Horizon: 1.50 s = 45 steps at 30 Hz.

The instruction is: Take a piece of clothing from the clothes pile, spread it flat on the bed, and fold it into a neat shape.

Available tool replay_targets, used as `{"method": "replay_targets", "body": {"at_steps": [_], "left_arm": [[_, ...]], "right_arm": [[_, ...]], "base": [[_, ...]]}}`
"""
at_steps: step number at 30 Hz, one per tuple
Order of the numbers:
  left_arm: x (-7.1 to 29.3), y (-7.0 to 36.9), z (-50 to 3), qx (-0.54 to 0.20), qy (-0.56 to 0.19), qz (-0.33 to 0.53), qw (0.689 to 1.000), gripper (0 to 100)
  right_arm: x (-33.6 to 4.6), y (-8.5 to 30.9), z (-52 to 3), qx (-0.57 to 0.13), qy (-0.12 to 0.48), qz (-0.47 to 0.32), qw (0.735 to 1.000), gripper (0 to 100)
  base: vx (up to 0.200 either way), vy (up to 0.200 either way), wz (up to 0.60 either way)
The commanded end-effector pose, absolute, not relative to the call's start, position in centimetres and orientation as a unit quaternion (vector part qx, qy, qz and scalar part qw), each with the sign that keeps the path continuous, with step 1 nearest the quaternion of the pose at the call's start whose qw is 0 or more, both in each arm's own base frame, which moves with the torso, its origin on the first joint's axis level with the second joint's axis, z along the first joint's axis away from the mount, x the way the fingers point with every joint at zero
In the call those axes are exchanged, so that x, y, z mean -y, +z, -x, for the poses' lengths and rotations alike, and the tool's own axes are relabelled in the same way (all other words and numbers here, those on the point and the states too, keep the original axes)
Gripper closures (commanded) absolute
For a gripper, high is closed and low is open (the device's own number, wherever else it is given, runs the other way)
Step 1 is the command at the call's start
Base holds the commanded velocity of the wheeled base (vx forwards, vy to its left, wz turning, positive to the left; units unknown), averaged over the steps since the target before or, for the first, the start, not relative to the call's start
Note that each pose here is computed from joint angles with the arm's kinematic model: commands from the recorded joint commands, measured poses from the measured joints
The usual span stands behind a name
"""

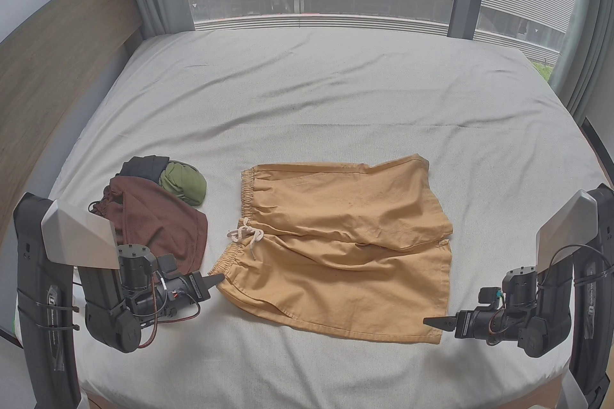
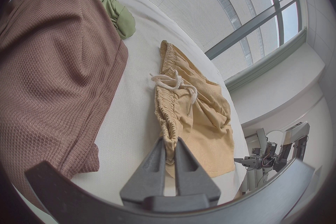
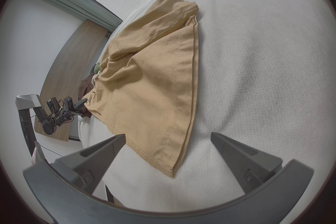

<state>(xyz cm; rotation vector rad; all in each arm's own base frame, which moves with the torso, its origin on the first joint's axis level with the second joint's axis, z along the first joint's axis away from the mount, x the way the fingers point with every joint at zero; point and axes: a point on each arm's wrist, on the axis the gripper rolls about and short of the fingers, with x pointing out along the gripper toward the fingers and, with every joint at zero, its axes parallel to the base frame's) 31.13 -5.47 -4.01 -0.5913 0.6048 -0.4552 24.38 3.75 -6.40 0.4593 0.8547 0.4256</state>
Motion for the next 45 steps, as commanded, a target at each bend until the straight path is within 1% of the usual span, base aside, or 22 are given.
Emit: {"method": "replay_targets", "body": {"at_steps": [1,7,12,30,31,45], "left_arm": [[5.5,-4.0,-31.2,-0.29,-0.22,0.284,0.887,100],[5.5,-4.0,-31.2,-0.29,-0.219,0.284,0.887,100],[5.5,-3.9,-31.2,-0.289,-0.218,0.284,0.888,100],[5.4,-4.0,-31.2,-0.289,-0.218,0.284,0.888,100],[5.4,-3.9,-31.2,-0.289,-0.218,0.284,0.888,100],[5.5,-4.0,-31.1,-0.291,-0.218,0.284,0.887,100]], "right_arm": [[-4.2,-6.5,-24.2,-0.414,0.208,-0.218,0.859,0],[-5.1,-6.1,-23.7,-0.425,0.212,-0.236,0.847,0],[-6.2,-6.2,-23.2,-0.437,0.228,-0.23,0.839,0],[-6.3,-6.1,-23.3,-0.435,0.224,-0.236,0.839,0],[-6.3,-6.1,-23.3,-0.435,0.224,-0.236,0.839,100],[-6.2,-6.1,-23.2,-0.437,0.223,-0.235,0.839,100]], "base": [[0.0,0.0,0.0],[0.0,0.0,0.0],[0.0,0.0,0.0],[0.0,0.0,0.0],[0.0,0.0,0.0],[0.0,0.0,0.0]]}}
